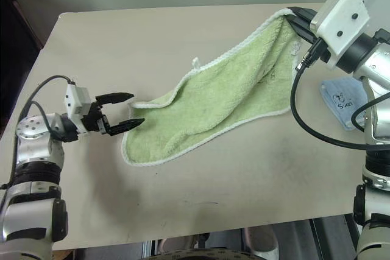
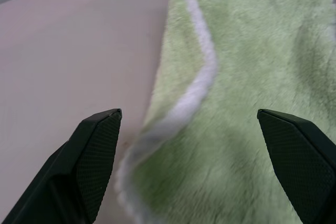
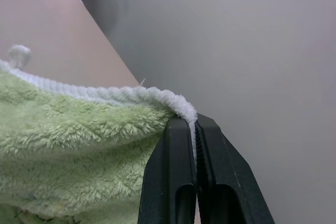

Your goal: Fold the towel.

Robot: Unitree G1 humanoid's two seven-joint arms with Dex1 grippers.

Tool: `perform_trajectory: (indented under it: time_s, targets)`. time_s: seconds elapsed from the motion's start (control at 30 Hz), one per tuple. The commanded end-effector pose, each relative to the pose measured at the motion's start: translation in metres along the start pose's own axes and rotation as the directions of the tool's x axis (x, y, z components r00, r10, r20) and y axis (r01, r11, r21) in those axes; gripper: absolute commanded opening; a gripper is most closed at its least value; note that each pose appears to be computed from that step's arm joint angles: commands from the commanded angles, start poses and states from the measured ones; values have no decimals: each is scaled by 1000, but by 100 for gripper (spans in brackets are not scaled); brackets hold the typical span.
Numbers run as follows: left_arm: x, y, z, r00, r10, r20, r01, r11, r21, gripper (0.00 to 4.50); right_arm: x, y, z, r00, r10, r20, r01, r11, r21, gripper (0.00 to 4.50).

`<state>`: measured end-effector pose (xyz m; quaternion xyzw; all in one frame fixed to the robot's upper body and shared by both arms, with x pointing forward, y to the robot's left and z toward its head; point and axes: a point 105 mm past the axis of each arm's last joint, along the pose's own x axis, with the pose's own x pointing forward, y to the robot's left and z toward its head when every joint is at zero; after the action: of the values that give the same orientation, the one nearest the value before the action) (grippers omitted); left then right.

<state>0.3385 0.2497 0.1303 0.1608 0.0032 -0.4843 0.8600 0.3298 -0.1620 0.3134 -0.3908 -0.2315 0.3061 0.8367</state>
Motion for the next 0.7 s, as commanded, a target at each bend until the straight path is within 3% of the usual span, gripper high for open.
perform_trajectory:
  time_s: [0.03,0.2,0.3,0.4,0.63,0.7]
  targets:
    - [6,5,8,999,-31,-10,31,998,55,450,-4,-11,16,998,-42,49,44,999,-33,3]
    - [16,11,11,997,-67,-49,71,994,87,450,-4,-9,15,999,-35,41,37,999,-40,3]
    - [16,14,12,992,-78,-94,90,988,129,365,-5,-8,14,999,-36,35,38,998,-42,0]
    - [16,17,13,991,-78,-106,93,985,148,252,-7,-7,12,999,-34,18,35,998,-58,0]
    - [18,19,24,993,-107,-46,112,985,131,10,-9,-6,11,999,-43,12,44,997,-57,0]
    - [18,25,35,995,-84,45,81,995,66,4,-10,-6,10,999,-44,5,44,997,-60,0]
